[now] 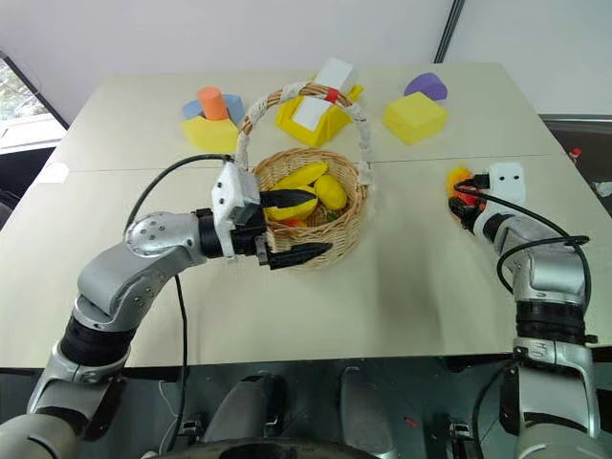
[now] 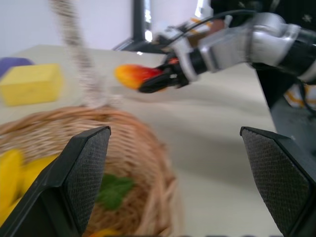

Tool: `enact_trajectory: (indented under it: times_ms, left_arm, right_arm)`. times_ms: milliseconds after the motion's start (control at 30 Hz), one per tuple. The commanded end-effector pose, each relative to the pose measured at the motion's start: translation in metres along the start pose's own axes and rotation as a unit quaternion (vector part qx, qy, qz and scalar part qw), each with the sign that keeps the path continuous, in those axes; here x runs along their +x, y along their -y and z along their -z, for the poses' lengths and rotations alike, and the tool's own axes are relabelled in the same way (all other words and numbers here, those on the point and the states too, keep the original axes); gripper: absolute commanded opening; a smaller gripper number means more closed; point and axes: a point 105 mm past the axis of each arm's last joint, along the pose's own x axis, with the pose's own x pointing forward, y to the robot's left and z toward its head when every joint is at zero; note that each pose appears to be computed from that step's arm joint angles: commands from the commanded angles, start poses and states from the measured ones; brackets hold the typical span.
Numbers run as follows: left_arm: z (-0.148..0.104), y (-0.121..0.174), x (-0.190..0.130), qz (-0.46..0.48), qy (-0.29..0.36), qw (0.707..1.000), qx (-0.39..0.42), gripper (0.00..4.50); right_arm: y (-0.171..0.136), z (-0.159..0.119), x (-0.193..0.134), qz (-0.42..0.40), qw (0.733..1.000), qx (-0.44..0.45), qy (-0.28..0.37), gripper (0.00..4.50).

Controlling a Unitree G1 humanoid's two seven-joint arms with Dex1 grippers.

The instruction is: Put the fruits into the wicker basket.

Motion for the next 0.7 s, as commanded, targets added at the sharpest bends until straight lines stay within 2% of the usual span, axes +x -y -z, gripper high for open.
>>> enact_trajectory:
  times_ms: [33,167,300,433,567,633,700]
  left_arm:
    - [-0.014,-0.011,-0.027,-0.029,0.023,0.999,0.018,4.5]
    - [-0.007,-0.028,-0.07,-0.075,0.006,0.997,0.002,4.5]
    - [0.0,-0.038,-0.088,-0.094,-0.013,0.995,0.003,4.5]
    - [0.0,-0.04,-0.09,-0.1,-0.013,0.995,0.006,4.5]
    - [-0.002,-0.035,-0.087,-0.102,-0.007,0.995,0.011,4.5]
    - [-0.002,-0.034,-0.085,-0.103,-0.004,0.995,0.013,4.5]
    - [-0.004,-0.032,-0.082,-0.104,0.001,0.995,0.014,4.5]
  right_arm:
    - [-0.025,-0.043,-0.035,-0.083,0.989,-0.096,0.076,1.85]
    - [-0.104,-0.066,-0.102,-0.318,0.923,-0.176,0.13,1.85]
    - [-0.162,-0.075,-0.114,-0.41,0.883,-0.178,0.146,1.85]
    - [-0.196,-0.091,-0.095,-0.408,0.881,-0.175,0.16,1.85]
    - [-0.219,-0.109,-0.054,-0.363,0.908,-0.141,0.155,1.85]
    - [-0.225,-0.112,-0.043,-0.355,0.913,-0.136,0.149,1.85]
    - [-0.228,-0.117,-0.038,-0.348,0.914,-0.136,0.156,2.88]
